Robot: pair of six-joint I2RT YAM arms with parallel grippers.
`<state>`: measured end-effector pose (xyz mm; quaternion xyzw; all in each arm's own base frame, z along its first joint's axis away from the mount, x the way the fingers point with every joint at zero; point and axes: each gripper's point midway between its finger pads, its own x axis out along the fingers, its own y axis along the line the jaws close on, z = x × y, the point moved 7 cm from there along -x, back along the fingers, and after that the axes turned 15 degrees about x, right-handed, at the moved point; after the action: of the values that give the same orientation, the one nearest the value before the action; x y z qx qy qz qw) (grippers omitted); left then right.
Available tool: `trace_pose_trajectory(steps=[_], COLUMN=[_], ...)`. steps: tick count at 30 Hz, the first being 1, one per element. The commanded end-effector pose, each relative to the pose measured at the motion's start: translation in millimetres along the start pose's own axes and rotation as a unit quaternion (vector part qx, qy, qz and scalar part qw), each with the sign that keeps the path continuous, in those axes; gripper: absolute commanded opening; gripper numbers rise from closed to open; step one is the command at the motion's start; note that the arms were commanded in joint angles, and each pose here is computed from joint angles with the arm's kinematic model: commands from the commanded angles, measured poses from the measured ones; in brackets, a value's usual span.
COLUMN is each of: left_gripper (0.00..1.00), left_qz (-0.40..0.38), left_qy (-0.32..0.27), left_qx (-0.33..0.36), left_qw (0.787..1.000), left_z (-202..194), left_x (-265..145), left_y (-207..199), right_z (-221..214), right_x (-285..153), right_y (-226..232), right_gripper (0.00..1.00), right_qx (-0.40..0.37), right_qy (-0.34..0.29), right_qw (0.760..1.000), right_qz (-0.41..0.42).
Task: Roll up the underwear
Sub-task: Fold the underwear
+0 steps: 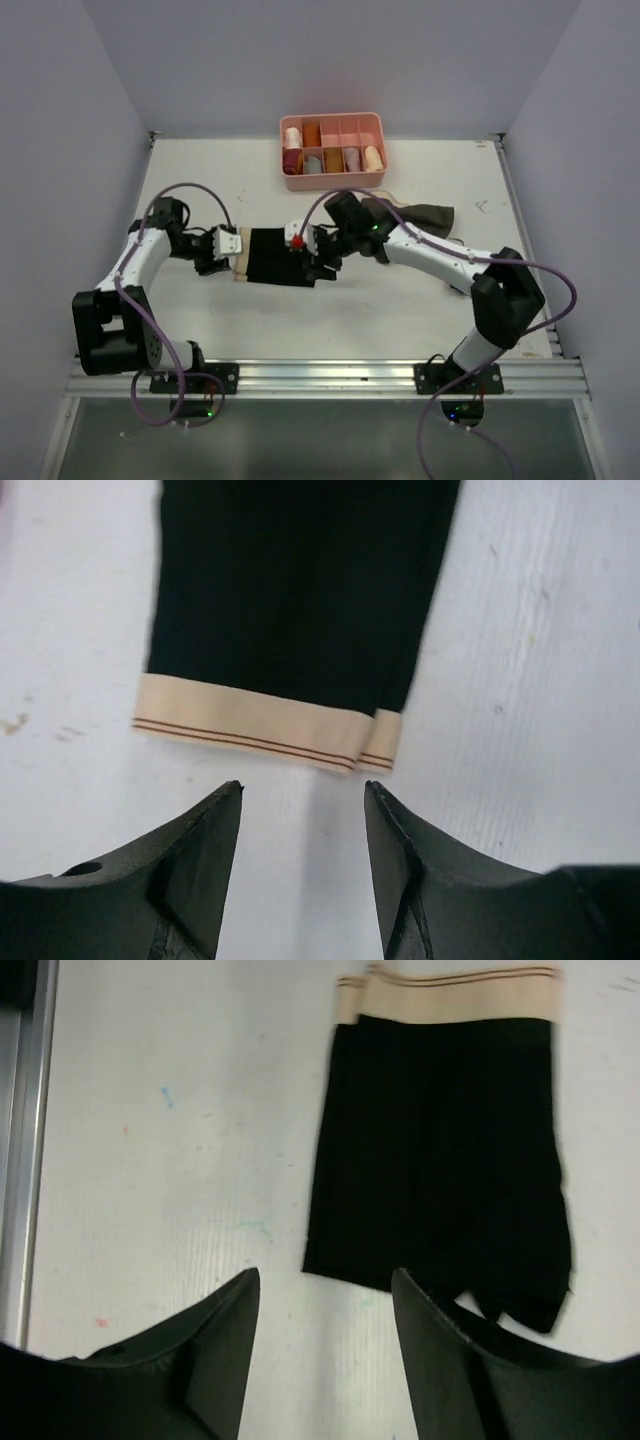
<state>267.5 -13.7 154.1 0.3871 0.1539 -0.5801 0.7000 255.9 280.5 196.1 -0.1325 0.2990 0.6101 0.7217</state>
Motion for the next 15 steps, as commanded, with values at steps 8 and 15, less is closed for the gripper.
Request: trace_pose_trajectory(steps=[8,15], left_gripper=[0.54,0.49], left_qz=[-0.022,-0.062], left_qy=[0.012,0.011], left_qx=[0.270,0.294], left_qw=[0.963,0.954], left_z=[-18.5,-28.0], left_x=[32.7,46.8], left_y=[-29.7,-50.5], right_z=[-61.7,-66.8], right_x=[69.3,77.0], right_y=[0.7,0.3], right_gripper=[0.55,0.56], right_qx=[-0.238,-0.290], right_qy=[0.119,0.092], right_qw=[0.964,0.952], right_qz=[0.001,0.015])
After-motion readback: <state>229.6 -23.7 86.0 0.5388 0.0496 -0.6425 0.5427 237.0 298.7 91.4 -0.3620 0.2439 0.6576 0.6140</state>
